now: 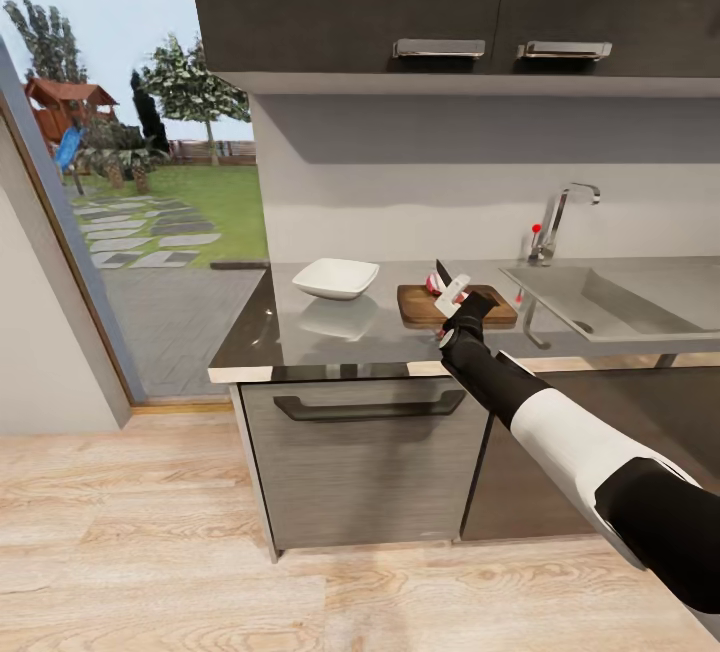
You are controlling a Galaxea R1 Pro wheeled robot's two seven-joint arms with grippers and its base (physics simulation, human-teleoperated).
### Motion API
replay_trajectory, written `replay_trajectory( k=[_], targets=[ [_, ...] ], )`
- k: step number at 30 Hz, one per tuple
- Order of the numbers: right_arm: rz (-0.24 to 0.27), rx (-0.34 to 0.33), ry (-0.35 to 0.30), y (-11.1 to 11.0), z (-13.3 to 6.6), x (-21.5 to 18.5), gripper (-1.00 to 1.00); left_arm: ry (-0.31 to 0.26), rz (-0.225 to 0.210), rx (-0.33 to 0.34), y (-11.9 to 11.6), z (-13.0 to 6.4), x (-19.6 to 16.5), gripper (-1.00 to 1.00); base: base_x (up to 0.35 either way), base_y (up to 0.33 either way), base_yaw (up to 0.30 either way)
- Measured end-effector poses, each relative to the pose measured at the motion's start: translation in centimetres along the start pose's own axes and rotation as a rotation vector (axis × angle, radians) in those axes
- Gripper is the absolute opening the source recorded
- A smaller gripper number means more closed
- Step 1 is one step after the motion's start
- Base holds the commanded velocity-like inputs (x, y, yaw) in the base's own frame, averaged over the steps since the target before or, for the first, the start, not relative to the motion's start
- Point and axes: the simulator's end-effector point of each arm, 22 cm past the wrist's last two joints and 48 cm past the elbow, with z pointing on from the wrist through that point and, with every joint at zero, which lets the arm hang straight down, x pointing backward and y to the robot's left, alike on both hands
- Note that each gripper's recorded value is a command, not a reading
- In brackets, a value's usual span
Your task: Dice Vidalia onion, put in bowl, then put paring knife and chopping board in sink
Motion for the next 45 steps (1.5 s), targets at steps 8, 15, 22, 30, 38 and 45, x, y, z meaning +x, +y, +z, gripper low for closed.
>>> replay_trajectory(
  k=[8, 15, 22, 30, 38, 45],
  targets=[
    [0.000, 0.000, 0.000, -0.02, 0.01, 0.03, -1.00, 0.001, -0.001, 0.001, -0.10, -0.02, 0.04, 1.00, 0.000, 0.000, 0.000],
    [0.000, 0.000, 0.001, -0.02, 0.02, 0.06, -1.00, 0.000, -0.001, 0.001, -0.11, -0.01, 0.02, 1.00, 0.000, 0.000, 0.000],
    [0.000, 0.001, 0.001, -0.03, 0.02, 0.06, -1.00, 0.001, -0.001, 0.001, -0.11, -0.02, 0.04, 1.00, 0.000, 0.000, 0.000],
    [0.000, 0.000, 0.000, 0.01, 0.00, 0.02, -1.00, 0.000, -0.001, 0.001, -0.11, -0.02, 0.03, 1.00, 0.000, 0.000, 0.000],
    [0.000, 0.000, 0.000, 0.00, 0.00, 0.00, -1.00, 0.001, -0.001, 0.001, -0.11, -0.02, 0.05, 1.00, 0.000, 0.000, 0.000],
    [0.000, -0.001, 0.000, 0.02, 0.01, 0.02, -1.00, 0.001, -0.001, 0.001, -0.10, -0.02, 0.06, 1.00, 0.000, 0.000, 0.000]
  ],
)
